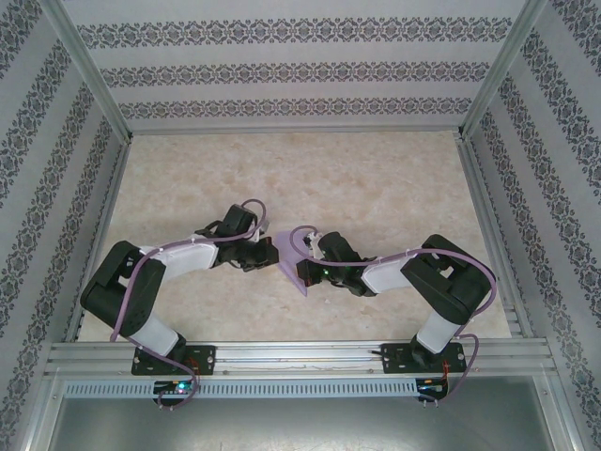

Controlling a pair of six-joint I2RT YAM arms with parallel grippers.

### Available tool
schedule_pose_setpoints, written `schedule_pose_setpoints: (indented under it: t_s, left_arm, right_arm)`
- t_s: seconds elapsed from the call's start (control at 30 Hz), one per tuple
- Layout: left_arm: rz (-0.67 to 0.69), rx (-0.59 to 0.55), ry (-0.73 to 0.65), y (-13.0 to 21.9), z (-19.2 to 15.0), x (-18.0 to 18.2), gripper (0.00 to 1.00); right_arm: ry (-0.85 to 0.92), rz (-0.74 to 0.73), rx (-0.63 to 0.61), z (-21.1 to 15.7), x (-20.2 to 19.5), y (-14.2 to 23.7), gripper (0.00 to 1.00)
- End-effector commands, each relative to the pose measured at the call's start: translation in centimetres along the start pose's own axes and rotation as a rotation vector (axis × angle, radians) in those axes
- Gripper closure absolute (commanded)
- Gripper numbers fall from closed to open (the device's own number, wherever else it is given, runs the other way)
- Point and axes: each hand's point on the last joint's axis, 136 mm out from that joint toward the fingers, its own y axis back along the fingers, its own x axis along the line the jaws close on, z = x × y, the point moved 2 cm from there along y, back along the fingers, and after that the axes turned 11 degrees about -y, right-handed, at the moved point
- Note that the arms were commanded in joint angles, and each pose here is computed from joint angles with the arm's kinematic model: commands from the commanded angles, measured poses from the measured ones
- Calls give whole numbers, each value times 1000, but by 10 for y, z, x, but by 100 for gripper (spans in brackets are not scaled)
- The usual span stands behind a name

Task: Fold a paper plane with a square sheet of paper (fold left side to right side)
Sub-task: Third fold the triangle at the center of the table.

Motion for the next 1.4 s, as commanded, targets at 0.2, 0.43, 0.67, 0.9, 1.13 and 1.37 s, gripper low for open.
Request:
schedule_pose_setpoints:
  t_s: [0.2,0.43,0.67,0.9,1.13,1.37]
  left_arm:
    - [-162,-36,0,-7,-3,-30,95]
    - [-167,-10,0,-22,-5,-32,95]
    - [-141,-3,12,-32,-7,-25,95]
    - [-71,20,30,-35,-17,-8,95]
    - [-46,32,41,-37,-23,-1,95]
    - [-17,40,50,-39,-27,7,95]
  right_arm:
    - [-36,-69,99,-29,-24,-1,100]
    - [-37,-74,104,-29,-25,-2,100]
    - [-33,-82,109,-30,-26,-2,100]
    - [-33,-89,113,-31,-28,-2,100]
    - [-32,-90,115,-31,-28,-2,100]
    - [-32,-92,117,-32,-29,-2,100]
